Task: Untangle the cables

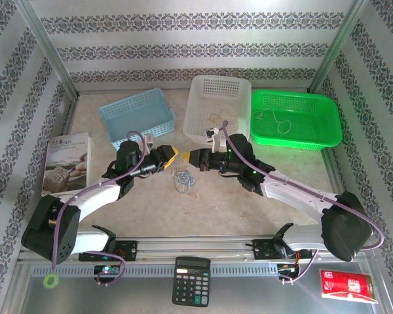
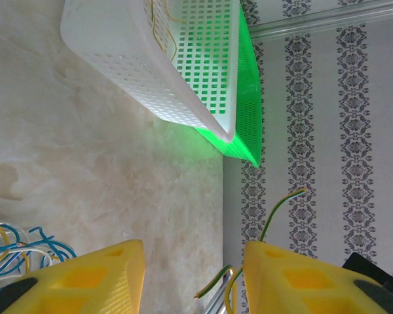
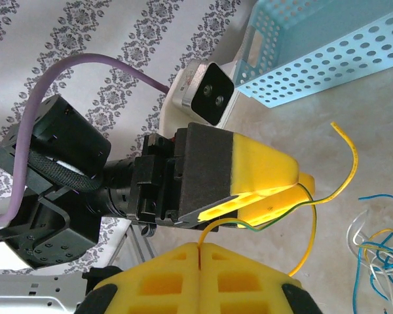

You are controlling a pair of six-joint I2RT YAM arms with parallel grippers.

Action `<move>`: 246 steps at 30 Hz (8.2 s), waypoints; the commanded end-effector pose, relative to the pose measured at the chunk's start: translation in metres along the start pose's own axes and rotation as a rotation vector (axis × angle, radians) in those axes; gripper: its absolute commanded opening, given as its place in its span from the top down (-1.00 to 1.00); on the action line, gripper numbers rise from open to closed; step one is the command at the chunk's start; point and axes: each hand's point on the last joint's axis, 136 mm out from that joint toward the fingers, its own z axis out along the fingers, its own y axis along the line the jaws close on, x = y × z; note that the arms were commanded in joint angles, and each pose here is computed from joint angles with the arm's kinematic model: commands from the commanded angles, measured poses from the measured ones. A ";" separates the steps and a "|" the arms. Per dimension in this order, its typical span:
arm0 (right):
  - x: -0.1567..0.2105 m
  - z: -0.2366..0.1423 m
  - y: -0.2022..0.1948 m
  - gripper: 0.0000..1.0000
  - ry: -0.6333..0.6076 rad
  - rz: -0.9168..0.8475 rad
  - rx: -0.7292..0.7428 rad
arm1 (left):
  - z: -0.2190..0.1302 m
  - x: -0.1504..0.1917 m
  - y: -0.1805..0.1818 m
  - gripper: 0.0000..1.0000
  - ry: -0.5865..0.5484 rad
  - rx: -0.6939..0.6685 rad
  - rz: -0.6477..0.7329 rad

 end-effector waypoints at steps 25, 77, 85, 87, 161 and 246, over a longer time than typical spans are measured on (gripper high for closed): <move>0.008 0.000 -0.005 1.00 -0.003 -0.004 -0.009 | 0.006 0.004 -0.014 0.72 -0.011 0.054 0.023; -0.006 -0.042 -0.053 -0.23 -0.159 0.113 0.104 | -0.038 -0.015 -0.151 1.00 -0.091 0.356 0.277; -0.040 -0.036 -0.015 -0.35 -0.173 0.162 -0.065 | -0.047 -0.010 -0.173 1.00 -0.081 0.472 0.323; -0.045 -0.033 -0.008 -0.36 -0.170 0.175 -0.100 | -0.048 -0.010 -0.176 1.00 -0.084 0.489 0.326; -0.221 -0.123 -0.090 1.00 -0.605 0.116 0.229 | -0.046 -0.012 -0.113 -0.40 -0.199 0.308 0.321; 0.068 -0.023 -0.125 -0.12 0.066 -0.203 0.625 | -0.015 -0.017 0.072 -0.49 0.100 -0.647 0.449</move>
